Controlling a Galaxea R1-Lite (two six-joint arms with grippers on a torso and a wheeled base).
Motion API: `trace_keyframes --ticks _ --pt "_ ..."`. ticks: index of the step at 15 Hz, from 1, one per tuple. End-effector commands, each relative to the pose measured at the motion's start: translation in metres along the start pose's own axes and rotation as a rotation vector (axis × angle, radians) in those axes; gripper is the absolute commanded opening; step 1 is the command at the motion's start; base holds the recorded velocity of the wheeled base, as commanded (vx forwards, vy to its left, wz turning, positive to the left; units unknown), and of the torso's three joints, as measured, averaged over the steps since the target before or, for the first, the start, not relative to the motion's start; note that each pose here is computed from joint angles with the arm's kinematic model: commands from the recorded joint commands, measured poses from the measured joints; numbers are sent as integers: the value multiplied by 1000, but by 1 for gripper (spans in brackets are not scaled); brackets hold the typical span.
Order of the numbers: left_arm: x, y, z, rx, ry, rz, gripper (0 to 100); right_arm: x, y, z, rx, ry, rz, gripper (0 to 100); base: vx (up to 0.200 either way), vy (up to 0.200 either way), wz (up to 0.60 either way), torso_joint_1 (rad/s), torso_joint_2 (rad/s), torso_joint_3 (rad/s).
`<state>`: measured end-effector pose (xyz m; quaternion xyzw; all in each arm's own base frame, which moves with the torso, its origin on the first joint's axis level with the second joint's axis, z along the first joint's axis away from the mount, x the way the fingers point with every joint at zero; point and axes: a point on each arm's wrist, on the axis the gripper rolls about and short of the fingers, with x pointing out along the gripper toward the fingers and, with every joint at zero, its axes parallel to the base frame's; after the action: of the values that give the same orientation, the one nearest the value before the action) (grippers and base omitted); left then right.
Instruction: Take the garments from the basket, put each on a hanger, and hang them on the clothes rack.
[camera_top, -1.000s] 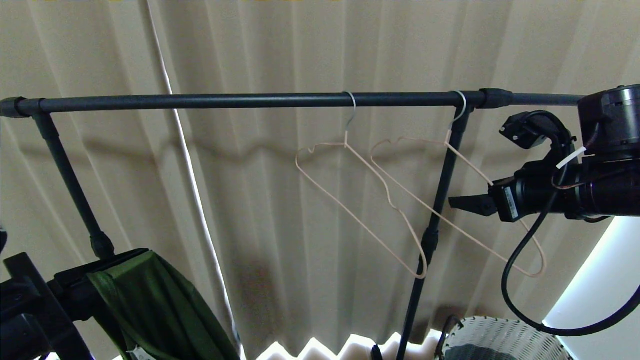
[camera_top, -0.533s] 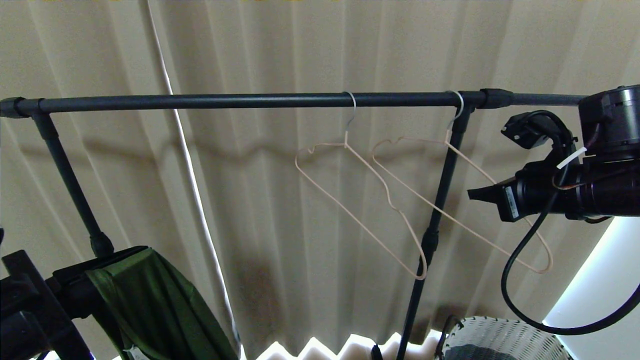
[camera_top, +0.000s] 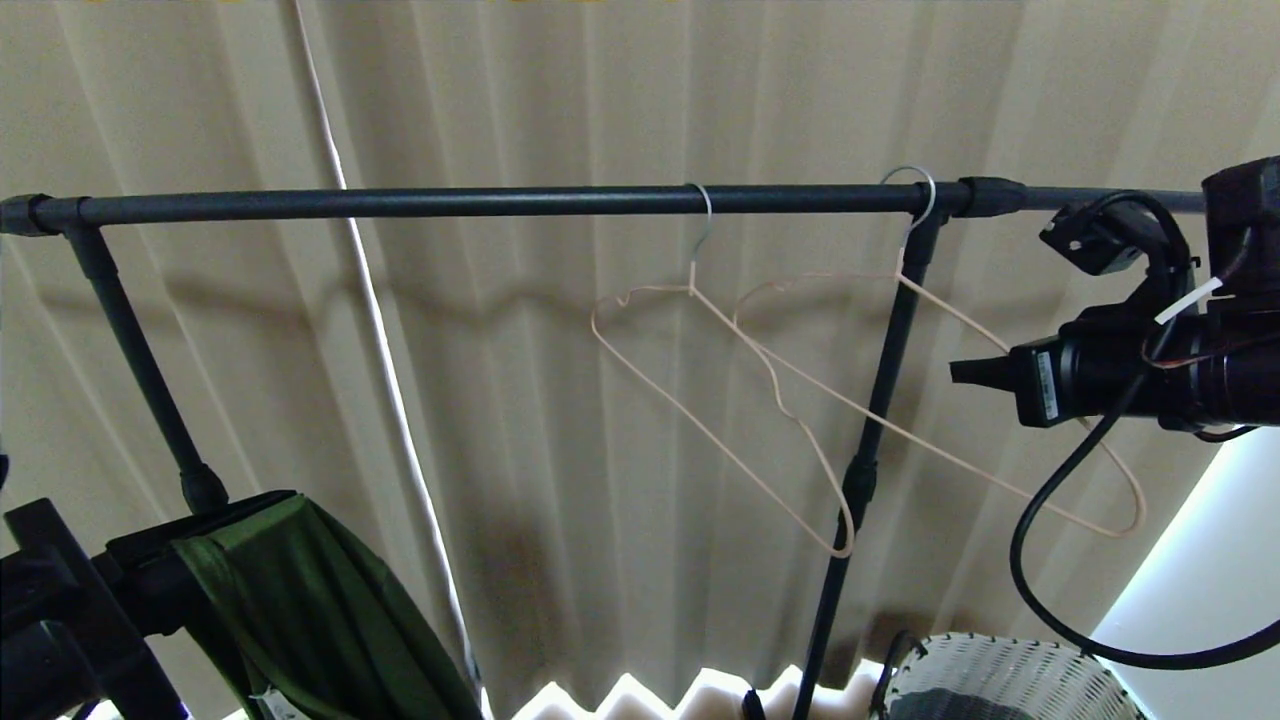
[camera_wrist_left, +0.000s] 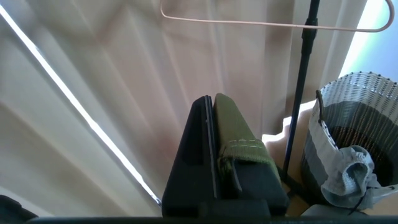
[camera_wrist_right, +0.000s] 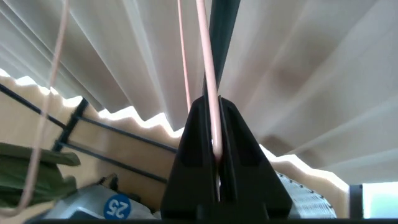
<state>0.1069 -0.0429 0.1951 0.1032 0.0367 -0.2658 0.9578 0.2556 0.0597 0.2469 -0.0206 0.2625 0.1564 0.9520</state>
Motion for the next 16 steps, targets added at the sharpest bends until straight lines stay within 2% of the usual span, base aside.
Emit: trace_keyframes --ticks 1,4,8,11,15,16 --pt "0 0 0 0 0 2 0 -16 2 5 8 -53 16 0 0 0 0 0 0 0" --pt "1 1 0 -2 4 5 0 -31 4 3 19 -82 41 0 0 0 0 0 0 0" --pt "1 1 -1 -3 7 12 0 -63 7 -14 13 -116 38 0 0 0 0 0 0 0" --pt "0 4 -2 -7 17 41 0 -81 10 -28 8 -131 35 0 -200 0 0 10 2 1" --pt "1 5 -2 -8 20 50 0 -89 11 -37 6 -135 33 0 -200 0 0 -1 4 7" --pt "1 5 -1 2 16 51 0 -95 11 -48 5 -129 31 0 -200 0 0 2 7 -2"
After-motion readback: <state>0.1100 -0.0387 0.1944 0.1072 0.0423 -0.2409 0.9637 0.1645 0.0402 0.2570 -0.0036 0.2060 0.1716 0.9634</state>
